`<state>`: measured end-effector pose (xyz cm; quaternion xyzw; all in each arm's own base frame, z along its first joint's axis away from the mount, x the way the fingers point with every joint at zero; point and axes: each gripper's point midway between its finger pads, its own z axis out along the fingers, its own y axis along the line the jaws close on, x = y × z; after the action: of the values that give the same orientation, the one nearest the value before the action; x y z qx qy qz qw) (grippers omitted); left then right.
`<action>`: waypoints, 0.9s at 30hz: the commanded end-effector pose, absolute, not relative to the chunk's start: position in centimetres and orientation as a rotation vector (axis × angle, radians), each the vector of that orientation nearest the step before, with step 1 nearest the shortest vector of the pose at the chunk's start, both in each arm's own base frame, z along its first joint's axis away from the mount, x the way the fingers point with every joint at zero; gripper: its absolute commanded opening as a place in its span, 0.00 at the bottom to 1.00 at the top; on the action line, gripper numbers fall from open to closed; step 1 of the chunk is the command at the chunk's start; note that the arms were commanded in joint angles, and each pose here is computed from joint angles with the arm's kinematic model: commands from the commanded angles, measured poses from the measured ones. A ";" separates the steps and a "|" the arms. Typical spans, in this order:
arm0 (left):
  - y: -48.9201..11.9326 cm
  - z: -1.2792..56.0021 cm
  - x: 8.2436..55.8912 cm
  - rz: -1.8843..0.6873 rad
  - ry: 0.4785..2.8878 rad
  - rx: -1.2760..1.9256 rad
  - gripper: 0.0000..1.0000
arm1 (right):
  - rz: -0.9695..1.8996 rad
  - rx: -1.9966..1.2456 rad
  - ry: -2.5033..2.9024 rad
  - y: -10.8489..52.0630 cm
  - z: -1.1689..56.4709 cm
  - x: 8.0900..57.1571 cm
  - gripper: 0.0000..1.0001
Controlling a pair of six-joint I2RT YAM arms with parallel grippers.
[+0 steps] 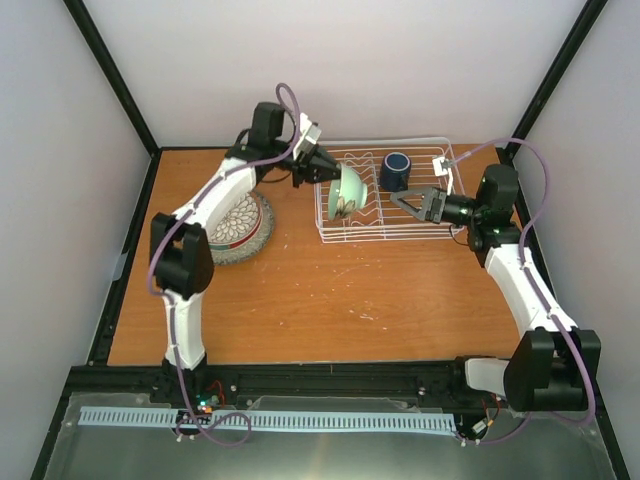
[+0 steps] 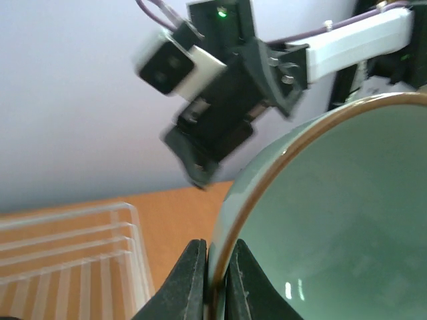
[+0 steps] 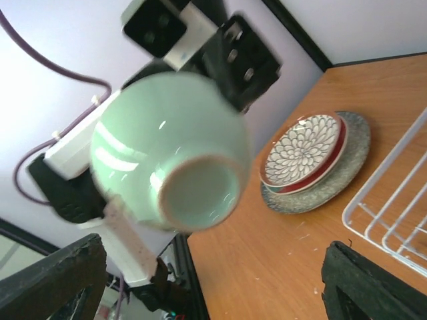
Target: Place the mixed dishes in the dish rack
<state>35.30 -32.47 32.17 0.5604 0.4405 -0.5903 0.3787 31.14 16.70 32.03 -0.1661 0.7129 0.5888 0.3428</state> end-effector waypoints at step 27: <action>-30.1 40.3 29.3 -1.799 0.589 1.476 0.01 | 1.819 -0.528 1.823 20.6 30.1 30.1 0.88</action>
<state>34.30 -33.39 34.50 0.5997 0.4023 -0.5629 0.4019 30.92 19.92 29.07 -0.1693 0.6896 0.6576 0.2517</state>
